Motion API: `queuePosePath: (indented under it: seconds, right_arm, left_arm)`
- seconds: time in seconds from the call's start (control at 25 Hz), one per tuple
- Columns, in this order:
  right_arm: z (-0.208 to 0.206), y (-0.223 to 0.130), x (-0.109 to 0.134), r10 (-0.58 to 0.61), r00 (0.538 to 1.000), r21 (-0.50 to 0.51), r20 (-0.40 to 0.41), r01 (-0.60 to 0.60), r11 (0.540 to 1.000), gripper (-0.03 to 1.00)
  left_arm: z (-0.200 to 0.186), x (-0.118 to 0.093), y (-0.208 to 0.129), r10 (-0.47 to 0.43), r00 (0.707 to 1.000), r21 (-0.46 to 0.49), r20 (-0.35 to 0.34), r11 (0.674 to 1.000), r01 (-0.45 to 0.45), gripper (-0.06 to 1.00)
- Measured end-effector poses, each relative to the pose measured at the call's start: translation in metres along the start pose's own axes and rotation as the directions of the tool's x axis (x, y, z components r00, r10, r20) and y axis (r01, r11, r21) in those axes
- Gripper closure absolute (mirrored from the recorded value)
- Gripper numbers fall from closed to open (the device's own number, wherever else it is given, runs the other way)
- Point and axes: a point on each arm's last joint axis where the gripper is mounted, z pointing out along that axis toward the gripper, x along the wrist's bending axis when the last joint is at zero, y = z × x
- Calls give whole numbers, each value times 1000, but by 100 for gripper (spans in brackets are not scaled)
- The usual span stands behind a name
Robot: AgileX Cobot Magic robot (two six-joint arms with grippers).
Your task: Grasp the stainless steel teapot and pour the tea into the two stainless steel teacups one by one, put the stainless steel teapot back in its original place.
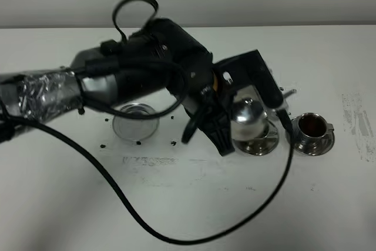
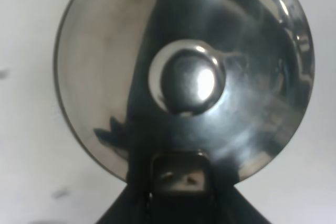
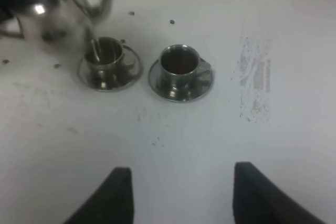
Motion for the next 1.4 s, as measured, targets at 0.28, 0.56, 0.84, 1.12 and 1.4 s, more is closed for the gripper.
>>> queuePosePath:
  seconds: [0.28, 0.56, 0.84, 1.12, 1.4]
  right_arm:
    - [0, 0, 0, 0, 1000, 0, 0, 0, 1000, 54]
    - [0, 0, 0, 0, 1000, 0, 0, 0, 1000, 54]
    - [0, 0, 0, 0, 1000, 0, 0, 0, 1000, 54]
    - [0, 0, 0, 0, 1000, 0, 0, 0, 1000, 54]
    - [0, 0, 0, 0, 1000, 0, 0, 0, 1000, 54]
  left_arm:
    - [-19, 77, -10, 186, 980, 39, -77, 982, -183, 75]
    - [16, 104, -27, 480, 877, 113, 38, 870, -481, 75]
    - [36, 110, -29, 690, 720, 133, 72, 709, -692, 75]
    - [37, 100, -17, 804, 591, 189, 68, 571, -799, 75]
    - [38, 87, -2, 873, 485, 239, 44, 462, -854, 75]
